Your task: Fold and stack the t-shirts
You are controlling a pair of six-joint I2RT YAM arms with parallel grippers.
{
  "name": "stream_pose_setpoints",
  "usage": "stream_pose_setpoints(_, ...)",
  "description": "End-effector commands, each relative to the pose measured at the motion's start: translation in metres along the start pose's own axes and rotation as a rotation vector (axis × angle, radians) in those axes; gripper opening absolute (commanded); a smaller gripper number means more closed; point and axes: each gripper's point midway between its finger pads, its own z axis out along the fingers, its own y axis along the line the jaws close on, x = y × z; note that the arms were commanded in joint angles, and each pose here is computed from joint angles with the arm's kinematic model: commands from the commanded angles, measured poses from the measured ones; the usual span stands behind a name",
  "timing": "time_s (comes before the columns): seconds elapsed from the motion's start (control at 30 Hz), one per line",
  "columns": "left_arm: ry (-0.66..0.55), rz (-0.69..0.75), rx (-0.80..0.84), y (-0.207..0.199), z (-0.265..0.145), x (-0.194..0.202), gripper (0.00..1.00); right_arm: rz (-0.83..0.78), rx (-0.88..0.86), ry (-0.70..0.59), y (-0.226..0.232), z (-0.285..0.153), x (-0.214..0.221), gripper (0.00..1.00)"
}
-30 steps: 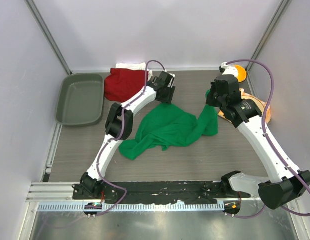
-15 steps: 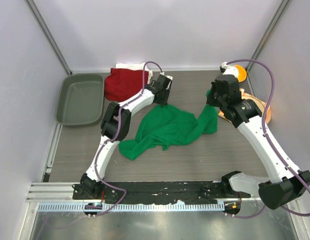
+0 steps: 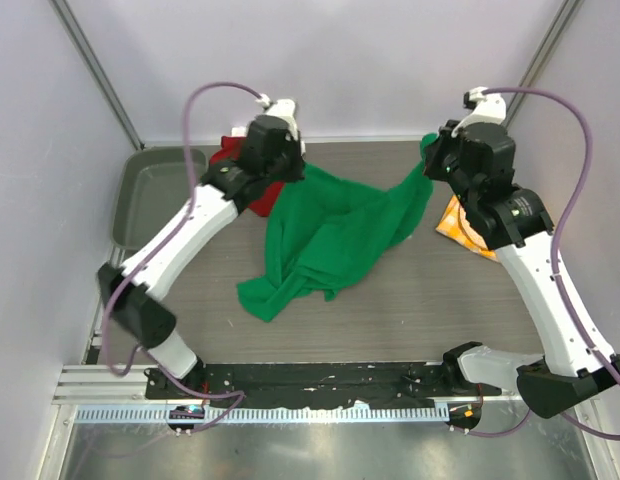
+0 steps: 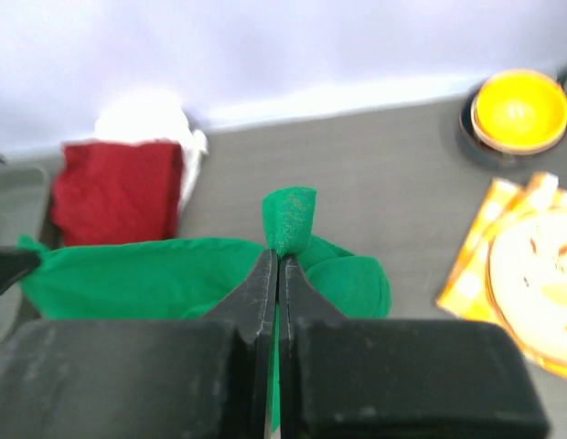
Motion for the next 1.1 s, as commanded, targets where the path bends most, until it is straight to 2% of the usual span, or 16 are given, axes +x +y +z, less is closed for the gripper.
stream_pose_setpoints(0.0,-0.252,-0.073,0.023,-0.002,-0.093,-0.084,0.00,0.011,-0.135,-0.260,0.027,-0.039,-0.096,0.01)
stream_pose_setpoints(0.03,-0.278,-0.076,0.025,-0.002,-0.108,-0.092,0.00,0.020,-0.156,-0.312,0.031,-0.053,-0.119,0.01)
stream_pose_setpoints(0.1,-0.362,-0.085,0.051,-0.001,-0.155,-0.115,0.00,-0.003,-0.195,-0.350,0.037,-0.066,-0.136,0.01)
stream_pose_setpoints(0.3,-0.628,-0.094,0.168,0.002,-0.281,-0.155,0.00,-0.038,-0.421,-0.584,0.061,-0.152,-0.197,0.01)
stream_pose_setpoints(0.53,-0.904,-0.051,0.141,0.026,-0.388,-0.192,0.00,-0.080,-0.533,-0.829,0.066,-0.228,-0.246,0.01)
stream_pose_setpoints(0.6,-0.942,-0.036,0.115,0.032,-0.407,-0.200,0.00,-0.091,-0.537,-0.869,0.065,-0.242,-0.257,0.01)
stream_pose_setpoints(0.63,-0.966,-0.035,0.120,0.033,-0.425,-0.205,0.00,-0.087,-0.547,-0.924,0.062,-0.266,-0.270,0.01)
stream_pose_setpoints(0.73,-1.029,-0.022,0.137,0.035,-0.462,-0.213,0.00,-0.087,-0.578,-0.993,0.060,-0.298,-0.284,0.01)
stream_pose_setpoints(0.8,-1.056,-0.019,0.126,0.039,-0.472,-0.216,0.00,-0.076,-0.569,-1.027,0.056,-0.307,-0.290,0.01)
stream_pose_setpoints(0.9,-1.068,-0.004,0.078,0.045,-0.471,-0.218,0.00,-0.073,-0.547,-1.018,0.057,-0.295,-0.292,0.01)
stream_pose_setpoints(1.03,-1.023,0.018,0.052,0.042,-0.436,-0.214,0.00,-0.072,-0.497,-0.961,0.059,-0.258,-0.284,0.01)
stream_pose_setpoints(1.07,-0.973,0.032,0.037,0.041,-0.410,-0.206,0.00,-0.075,-0.491,-0.948,0.060,-0.250,-0.281,0.01)
